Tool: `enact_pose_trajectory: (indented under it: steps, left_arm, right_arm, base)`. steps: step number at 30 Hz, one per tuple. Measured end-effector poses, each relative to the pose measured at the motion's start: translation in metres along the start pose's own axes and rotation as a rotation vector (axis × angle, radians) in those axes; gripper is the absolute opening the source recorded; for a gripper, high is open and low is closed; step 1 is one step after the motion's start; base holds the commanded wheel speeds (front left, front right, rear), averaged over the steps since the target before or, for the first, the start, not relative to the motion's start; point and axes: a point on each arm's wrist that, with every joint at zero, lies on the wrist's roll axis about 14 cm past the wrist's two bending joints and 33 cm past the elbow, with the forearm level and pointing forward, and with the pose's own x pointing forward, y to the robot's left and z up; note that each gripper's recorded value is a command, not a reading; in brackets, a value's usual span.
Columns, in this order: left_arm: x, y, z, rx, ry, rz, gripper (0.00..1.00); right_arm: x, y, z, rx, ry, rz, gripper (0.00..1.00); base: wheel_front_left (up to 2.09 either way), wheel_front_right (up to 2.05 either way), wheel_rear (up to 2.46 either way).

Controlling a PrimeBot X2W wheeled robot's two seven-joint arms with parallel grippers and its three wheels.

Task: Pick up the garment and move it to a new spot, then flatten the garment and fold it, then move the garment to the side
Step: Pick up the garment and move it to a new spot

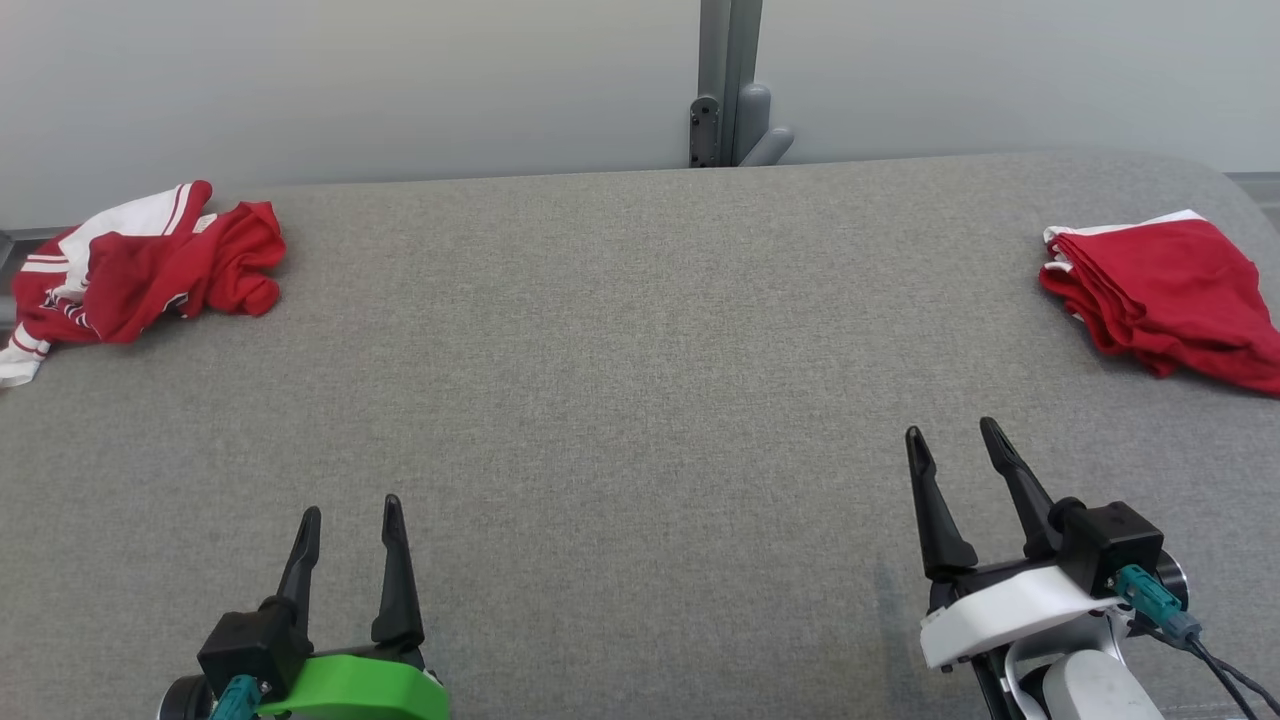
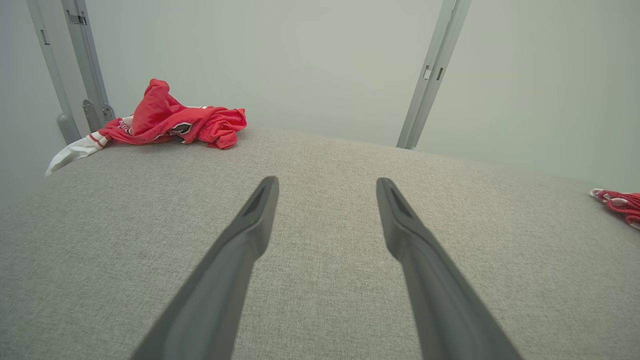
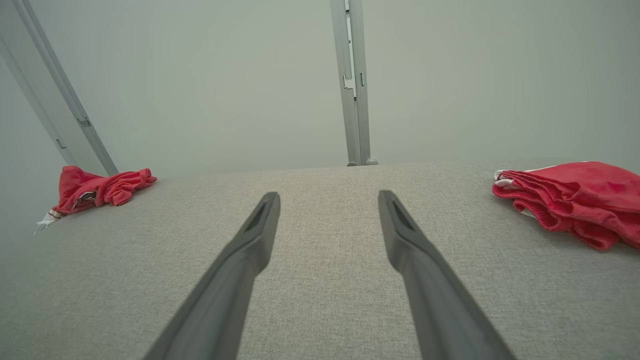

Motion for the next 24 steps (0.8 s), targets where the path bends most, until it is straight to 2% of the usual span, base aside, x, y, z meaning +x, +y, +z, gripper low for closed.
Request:
enact_pose_trajectory:
  steps: [15, 24]
  left_arm:
    - [-0.002, 0.003, 0.000, 0.002, 0.001, 0.013, 1.00]
    - [-0.018, 0.034, 0.010, 0.010, -0.029, 0.116, 1.00]
  right_arm:
    - [0.005, -0.001, 0.004, -0.022, -0.015, 0.003, 1.00]
    - [0.021, 0.032, -0.003, -0.006, -0.002, 0.105, 1.00]
  base:
    - [0.00, 0.00, 0.00]
    - [0.00, 0.00, 0.00]
